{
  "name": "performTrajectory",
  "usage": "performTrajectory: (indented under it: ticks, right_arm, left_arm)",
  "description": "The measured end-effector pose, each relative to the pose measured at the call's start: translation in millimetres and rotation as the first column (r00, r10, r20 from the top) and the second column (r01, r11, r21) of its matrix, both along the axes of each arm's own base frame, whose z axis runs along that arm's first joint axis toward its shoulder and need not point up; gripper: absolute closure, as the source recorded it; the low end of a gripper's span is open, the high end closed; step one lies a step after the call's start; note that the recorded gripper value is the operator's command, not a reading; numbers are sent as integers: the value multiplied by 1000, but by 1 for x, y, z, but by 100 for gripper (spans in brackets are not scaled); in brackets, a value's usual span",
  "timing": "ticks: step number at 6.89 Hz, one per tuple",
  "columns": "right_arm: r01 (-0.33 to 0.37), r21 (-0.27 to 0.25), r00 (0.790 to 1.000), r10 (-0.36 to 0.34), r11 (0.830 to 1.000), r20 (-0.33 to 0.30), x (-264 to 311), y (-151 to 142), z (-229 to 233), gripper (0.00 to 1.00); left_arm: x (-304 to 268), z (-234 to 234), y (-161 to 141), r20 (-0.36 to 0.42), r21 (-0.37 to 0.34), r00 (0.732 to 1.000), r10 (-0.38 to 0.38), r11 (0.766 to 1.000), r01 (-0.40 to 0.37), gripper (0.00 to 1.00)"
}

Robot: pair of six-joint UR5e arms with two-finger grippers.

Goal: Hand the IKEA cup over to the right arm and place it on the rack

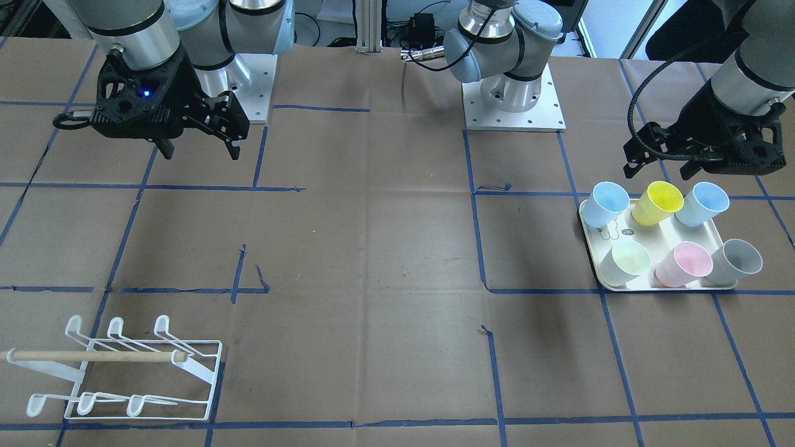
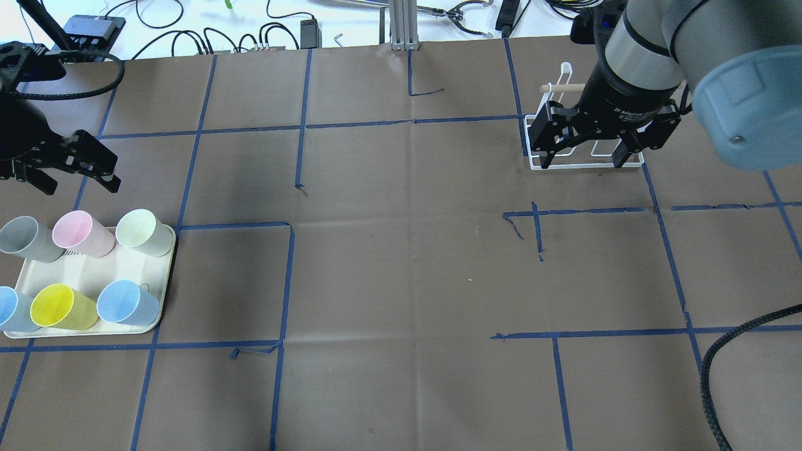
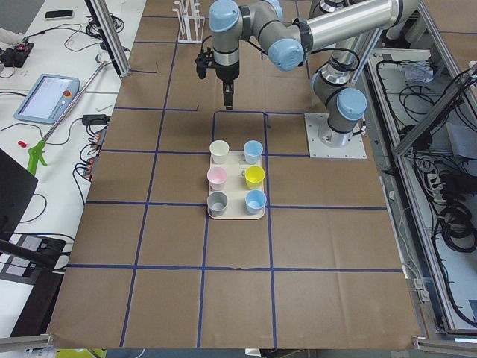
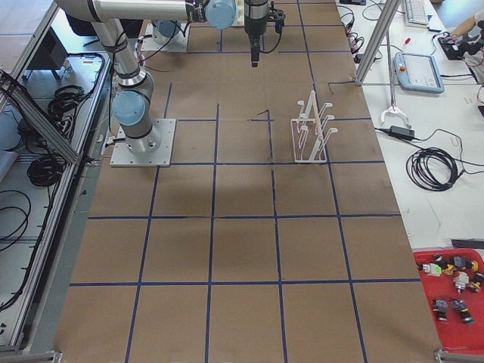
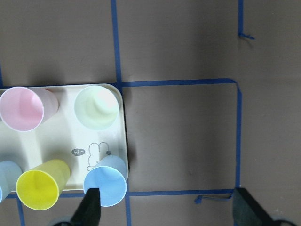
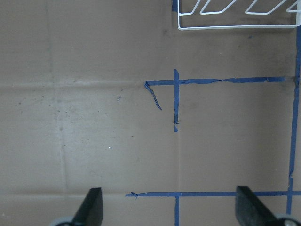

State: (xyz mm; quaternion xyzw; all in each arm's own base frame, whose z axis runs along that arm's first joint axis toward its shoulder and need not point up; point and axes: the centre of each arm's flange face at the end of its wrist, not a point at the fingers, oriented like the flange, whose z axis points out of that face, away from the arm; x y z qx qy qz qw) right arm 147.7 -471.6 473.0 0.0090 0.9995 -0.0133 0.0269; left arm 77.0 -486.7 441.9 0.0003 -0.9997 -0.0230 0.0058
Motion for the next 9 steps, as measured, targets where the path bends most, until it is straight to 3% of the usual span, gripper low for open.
performTrajectory:
  ticks: [2, 3, 4, 6, 7, 8, 9]
  right_arm:
    - [0, -33, 993, 4, 999, 117, 12, -13, -10, 0]
    - [17, -54, 977, -6, 998, 211, 20, -23, -20, 0]
    - [52, -52, 946, -32, 997, 323, 30, -27, -24, 0]
    - [109, 0, 849, -93, 994, 520, 49, -26, -17, 0]
    - [127, 32, 784, -120, 991, 609, 57, -26, -11, 0]
    - [151, 45, 728, -142, 987, 670, 63, -27, -3, 0]
    - [199, 35, 691, -165, 979, 704, 65, -29, 2, 0]
  left_arm:
    - [9, -33, -15, 3, -13, 1000, 3, 1000, -3, 0]
    - [14, -61, -24, 7, -22, 1000, 3, 1000, -3, 0]
    - [17, -90, -32, 9, -29, 1000, 4, 1000, -4, 0]
    - [24, -144, -43, 12, -30, 1000, 5, 1000, -5, 0]
    - [26, -165, -47, 11, -23, 1000, 5, 1000, -5, 0]
    - [27, -182, -48, 7, -12, 1000, 6, 1000, -6, 0]
    - [27, -194, -48, 2, 2, 1000, 5, 1000, -5, 0]
